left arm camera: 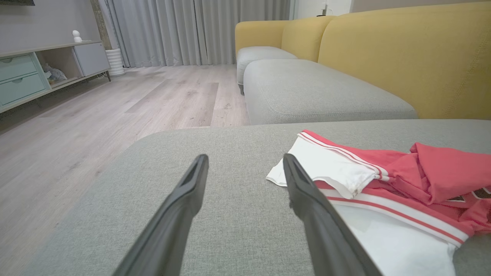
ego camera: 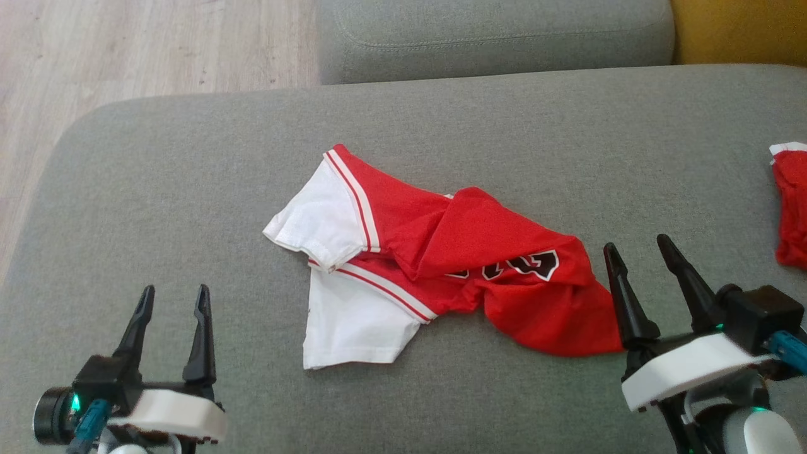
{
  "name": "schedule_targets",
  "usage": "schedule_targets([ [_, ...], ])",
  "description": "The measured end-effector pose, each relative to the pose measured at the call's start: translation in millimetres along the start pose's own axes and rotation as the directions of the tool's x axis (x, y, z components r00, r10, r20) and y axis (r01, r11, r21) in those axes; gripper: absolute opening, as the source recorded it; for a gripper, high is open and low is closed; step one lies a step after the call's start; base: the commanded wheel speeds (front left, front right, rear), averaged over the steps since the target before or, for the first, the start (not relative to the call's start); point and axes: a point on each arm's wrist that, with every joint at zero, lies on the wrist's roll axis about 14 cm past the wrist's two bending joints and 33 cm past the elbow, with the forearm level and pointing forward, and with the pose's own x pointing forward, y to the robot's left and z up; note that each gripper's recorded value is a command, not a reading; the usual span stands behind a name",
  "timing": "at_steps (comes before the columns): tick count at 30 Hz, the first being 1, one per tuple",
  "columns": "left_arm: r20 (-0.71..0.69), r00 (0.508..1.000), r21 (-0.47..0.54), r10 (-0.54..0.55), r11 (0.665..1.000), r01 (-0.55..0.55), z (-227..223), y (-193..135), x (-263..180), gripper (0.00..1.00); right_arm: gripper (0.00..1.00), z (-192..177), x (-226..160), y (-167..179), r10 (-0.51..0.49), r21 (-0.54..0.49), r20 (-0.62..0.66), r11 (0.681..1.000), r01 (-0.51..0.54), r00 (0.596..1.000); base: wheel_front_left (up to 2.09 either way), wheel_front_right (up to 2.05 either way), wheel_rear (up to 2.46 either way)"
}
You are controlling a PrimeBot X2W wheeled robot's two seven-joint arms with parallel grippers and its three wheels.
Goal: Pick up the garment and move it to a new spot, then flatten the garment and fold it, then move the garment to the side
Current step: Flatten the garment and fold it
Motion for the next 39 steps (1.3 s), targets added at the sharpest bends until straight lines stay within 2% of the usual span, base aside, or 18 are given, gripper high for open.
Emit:
schedule_targets([
  [22,-0.019,1.0,0.002,-0.004,1.0,0.004,-6,-3,2,1.0,1.0,-5,1,-1,-0.005,0.011,-0.015,1.0,0.006,1.0,0.0,0.0,0.0],
  [27,-0.022,1.0,0.002,0.0,1.0,0.0,-7,-2,3,1.0,1.0,-19,3,-4,-0.011,0.037,-0.073,0.999,0.013,0.997,0.0,0.0,0.0],
  [32,-0.016,1.0,-0.002,0.001,1.0,-0.001,-5,-2,9,1.0,1.0,-47,9,-26,-0.042,0.04,-0.175,0.998,0.05,0.984,0.0,0.0,0.0],
  [35,-0.003,1.0,-0.004,0.001,1.0,-0.001,-1,-2,19,1.0,1.0,-55,25,-49,-0.065,0.007,-0.216,0.998,0.069,0.974,0.0,0.0,0.0],
  [39,0.005,1.0,-0.008,0.006,1.0,-0.006,-1,-1,32,1.0,1.0,-67,55,-61,-0.05,-0.011,-0.269,0.999,0.049,0.962,0.0,0.0,0.0],
])
